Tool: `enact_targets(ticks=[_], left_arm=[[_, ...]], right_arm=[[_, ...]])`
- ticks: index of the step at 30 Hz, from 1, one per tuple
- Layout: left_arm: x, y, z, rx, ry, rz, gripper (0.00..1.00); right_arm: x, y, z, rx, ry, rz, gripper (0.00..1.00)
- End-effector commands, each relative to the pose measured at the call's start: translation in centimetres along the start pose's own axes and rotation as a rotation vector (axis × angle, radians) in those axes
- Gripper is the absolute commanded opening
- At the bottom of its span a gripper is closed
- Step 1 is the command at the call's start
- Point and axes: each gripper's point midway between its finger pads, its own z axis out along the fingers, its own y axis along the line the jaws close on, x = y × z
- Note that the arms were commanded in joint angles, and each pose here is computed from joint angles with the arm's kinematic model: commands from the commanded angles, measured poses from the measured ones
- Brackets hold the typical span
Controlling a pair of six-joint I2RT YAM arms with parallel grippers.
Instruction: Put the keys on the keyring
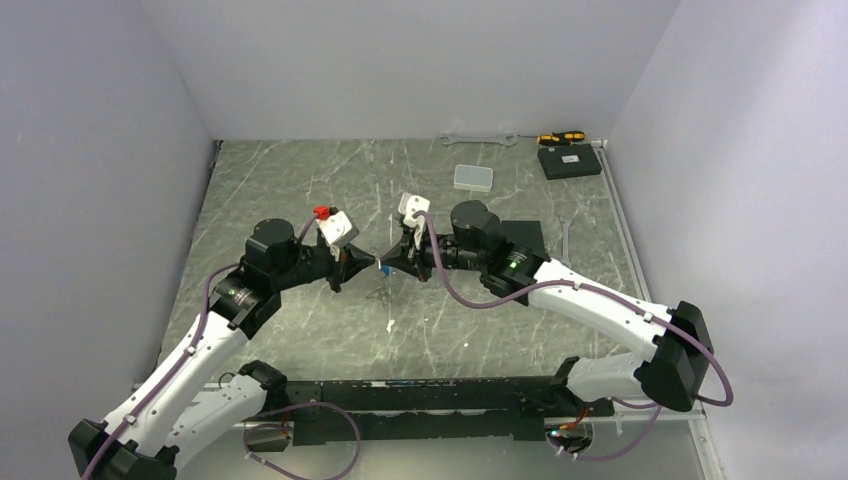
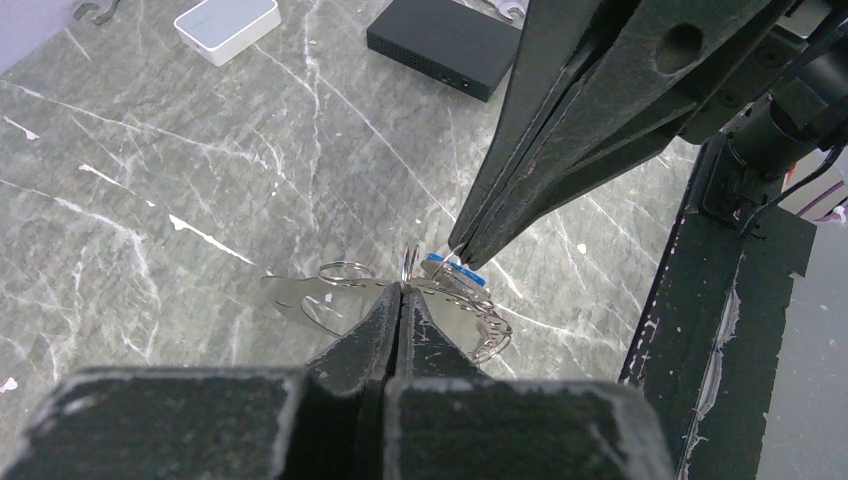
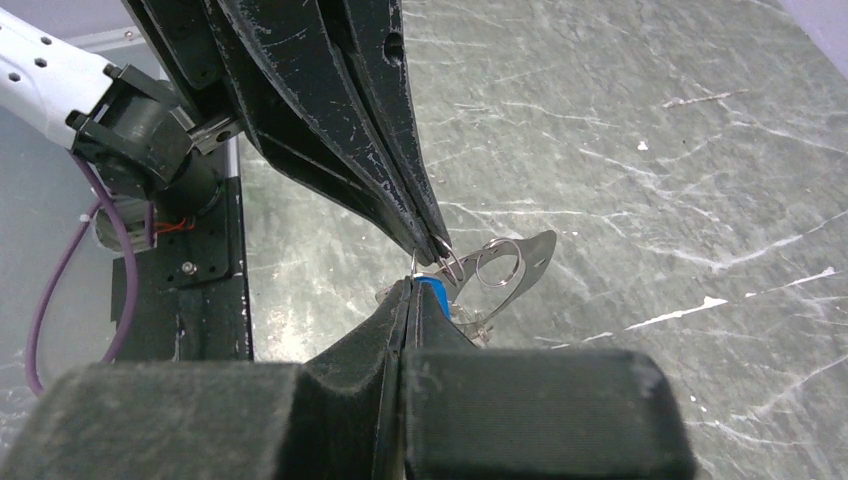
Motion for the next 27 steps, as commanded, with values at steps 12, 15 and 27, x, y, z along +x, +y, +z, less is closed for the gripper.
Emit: enact_targets(ticks=[12,15,27], left_arm=[[-3.3,-0.4,-0.6,0.017,-0.087,0.053,0.00],[-3.3,-0.5,-0.6,0.021,-0.087,0.058,0.00],[-3.2,-0.7,-0.6,0.037,-0.087,0.073,0.00]], right_arm=[[-1.7,-1.8,0.6,0.087,-0.057,0.005,0.00],[-1.7,-2.0,0.5,0.101,-0.058,0.009,0.00],[-1.4,-2.6,0.8,0.133,-0.036,0.031,0.00]])
